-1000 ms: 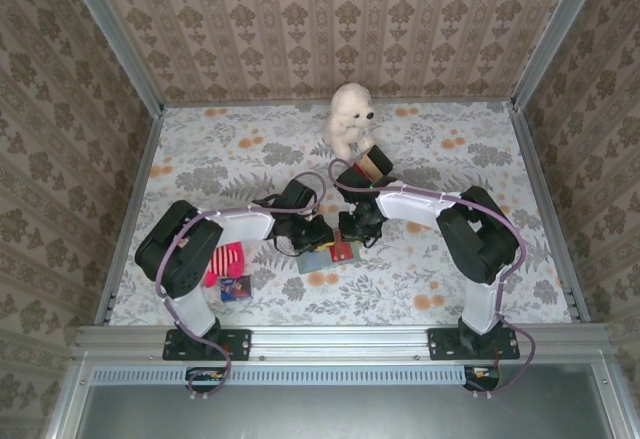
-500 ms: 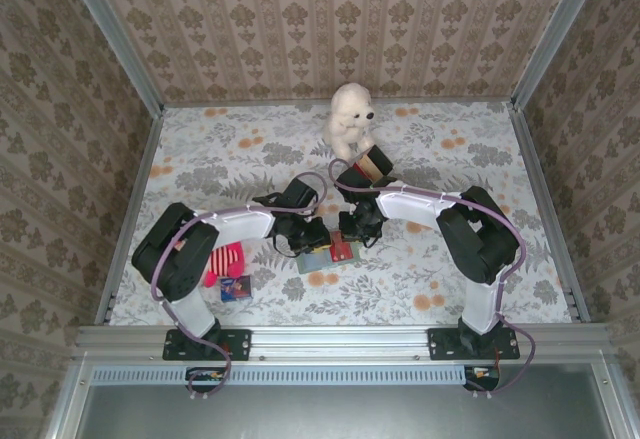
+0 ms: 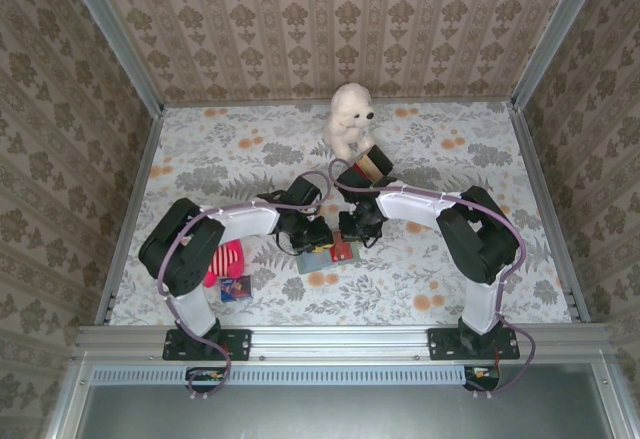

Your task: Take the credit cards out of the card holder

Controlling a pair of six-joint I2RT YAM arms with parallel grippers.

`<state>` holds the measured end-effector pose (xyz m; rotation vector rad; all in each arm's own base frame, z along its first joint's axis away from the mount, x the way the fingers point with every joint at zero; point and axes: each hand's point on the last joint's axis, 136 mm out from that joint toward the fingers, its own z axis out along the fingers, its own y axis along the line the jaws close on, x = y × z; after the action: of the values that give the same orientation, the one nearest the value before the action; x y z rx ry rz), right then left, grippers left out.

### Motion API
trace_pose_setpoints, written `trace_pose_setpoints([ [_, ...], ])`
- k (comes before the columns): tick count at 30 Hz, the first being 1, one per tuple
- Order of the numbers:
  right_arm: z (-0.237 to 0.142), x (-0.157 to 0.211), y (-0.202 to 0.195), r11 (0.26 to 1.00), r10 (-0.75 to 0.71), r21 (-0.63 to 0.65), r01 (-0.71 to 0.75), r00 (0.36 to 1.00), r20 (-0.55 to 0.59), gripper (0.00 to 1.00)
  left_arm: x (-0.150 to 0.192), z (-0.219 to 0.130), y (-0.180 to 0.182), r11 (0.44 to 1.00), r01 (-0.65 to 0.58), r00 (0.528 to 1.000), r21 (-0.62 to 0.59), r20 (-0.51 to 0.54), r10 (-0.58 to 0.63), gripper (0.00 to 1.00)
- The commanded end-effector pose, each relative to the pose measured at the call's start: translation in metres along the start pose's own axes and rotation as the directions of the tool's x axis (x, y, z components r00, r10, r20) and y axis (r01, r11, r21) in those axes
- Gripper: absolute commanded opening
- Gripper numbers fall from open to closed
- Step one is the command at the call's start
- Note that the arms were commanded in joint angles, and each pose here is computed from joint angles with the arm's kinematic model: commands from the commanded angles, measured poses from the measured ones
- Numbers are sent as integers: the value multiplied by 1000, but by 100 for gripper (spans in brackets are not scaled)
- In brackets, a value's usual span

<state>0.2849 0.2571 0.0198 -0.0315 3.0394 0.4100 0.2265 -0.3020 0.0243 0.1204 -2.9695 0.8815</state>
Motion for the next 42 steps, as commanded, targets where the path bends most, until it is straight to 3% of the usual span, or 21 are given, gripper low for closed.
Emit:
trace_pose_setpoints([
  [1,17,16,0,1000,-12,-17,11,998,-68,12,7,8,3,999,-16,999,-29,-42,14,19],
  [15,18,18,1,999,-17,-34,15,997,-73,12,6,8,-11,997,-18,999,81,-40,21,16],
  [23,19,19,2,999,-17,-35,14,997,-79,13,2,-10,-33,981,-72,997,178,5,72,15],
  [42,15,18,8,998,-23,-67,17,996,-81,16,3,-5,-33,977,-67,998,200,-4,69,14],
])
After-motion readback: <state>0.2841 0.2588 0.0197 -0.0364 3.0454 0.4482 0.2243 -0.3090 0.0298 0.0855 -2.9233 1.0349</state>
